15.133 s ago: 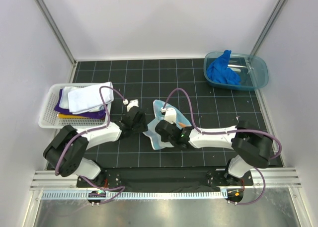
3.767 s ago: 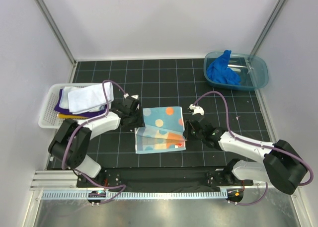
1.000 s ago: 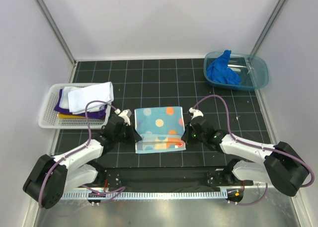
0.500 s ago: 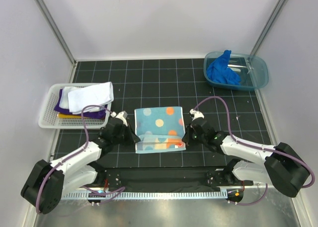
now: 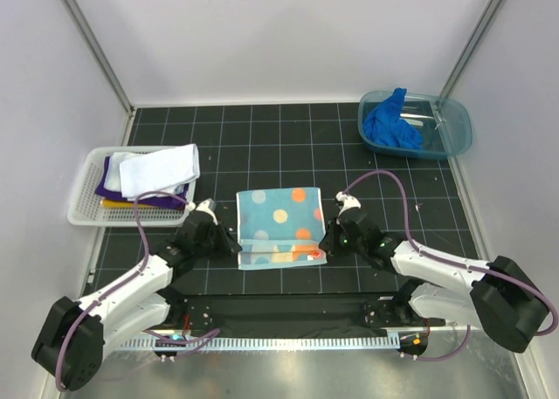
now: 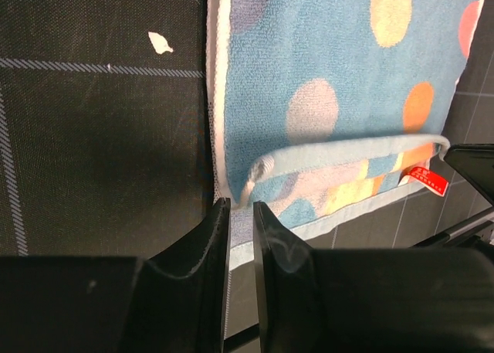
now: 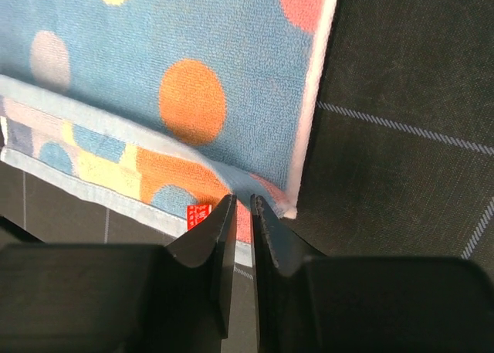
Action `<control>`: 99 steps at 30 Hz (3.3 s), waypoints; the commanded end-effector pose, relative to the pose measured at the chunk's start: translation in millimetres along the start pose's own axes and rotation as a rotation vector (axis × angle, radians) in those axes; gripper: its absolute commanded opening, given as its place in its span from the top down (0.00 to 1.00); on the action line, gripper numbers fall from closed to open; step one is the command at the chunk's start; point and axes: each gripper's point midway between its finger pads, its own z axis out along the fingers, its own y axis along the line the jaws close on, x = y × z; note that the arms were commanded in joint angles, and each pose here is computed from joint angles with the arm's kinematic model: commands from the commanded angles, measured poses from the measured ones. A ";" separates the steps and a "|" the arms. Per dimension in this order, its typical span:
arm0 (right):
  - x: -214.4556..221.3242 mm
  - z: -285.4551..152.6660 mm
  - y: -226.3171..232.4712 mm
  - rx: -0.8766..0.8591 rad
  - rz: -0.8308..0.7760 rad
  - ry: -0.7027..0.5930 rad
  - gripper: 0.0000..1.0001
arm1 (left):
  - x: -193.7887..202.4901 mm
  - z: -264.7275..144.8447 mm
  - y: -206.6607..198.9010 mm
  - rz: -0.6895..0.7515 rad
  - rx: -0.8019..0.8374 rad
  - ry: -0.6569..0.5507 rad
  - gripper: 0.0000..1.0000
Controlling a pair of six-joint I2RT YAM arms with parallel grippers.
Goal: Fold and stack the towels
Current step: Fold the towel
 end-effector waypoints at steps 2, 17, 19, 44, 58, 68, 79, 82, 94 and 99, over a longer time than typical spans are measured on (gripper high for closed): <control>-14.4 -9.0 12.6 -0.042 -0.003 -0.051 0.79 | 0.9 -5.5 -2.3 -0.009 0.014 -0.005 0.78; -66.4 5.5 24.5 0.033 -0.003 -0.161 0.71 | -30.3 -15.2 -23.8 0.058 0.018 -0.074 0.70; -61.2 16.4 21.1 0.054 -0.004 -0.130 0.71 | -42.0 -12.4 -28.6 0.096 -0.005 -0.086 0.68; -13.8 0.3 27.1 -0.080 -0.052 -0.050 0.72 | -14.4 54.2 -72.2 0.284 0.006 0.179 0.72; 2.9 -6.5 32.3 -0.146 -0.050 0.001 0.71 | 29.6 33.4 -71.3 0.290 0.031 0.193 0.75; 26.5 0.7 18.8 -0.106 -0.012 0.057 0.71 | 46.5 24.8 -45.3 0.244 -0.011 0.184 0.75; 39.6 -7.8 -12.2 0.044 0.079 0.071 0.72 | 55.2 35.8 -47.3 0.241 -0.035 0.214 0.77; 29.9 -13.3 -19.4 0.092 0.090 0.026 0.72 | 58.2 38.0 -56.8 0.255 -0.022 0.223 0.76; -35.5 -51.3 21.8 0.022 0.046 -0.103 0.62 | -0.5 8.6 -109.5 0.318 0.019 0.031 0.67; -89.6 -49.1 20.6 0.123 -0.004 -0.176 0.59 | -72.5 -3.5 -112.7 0.310 -0.047 -0.131 0.61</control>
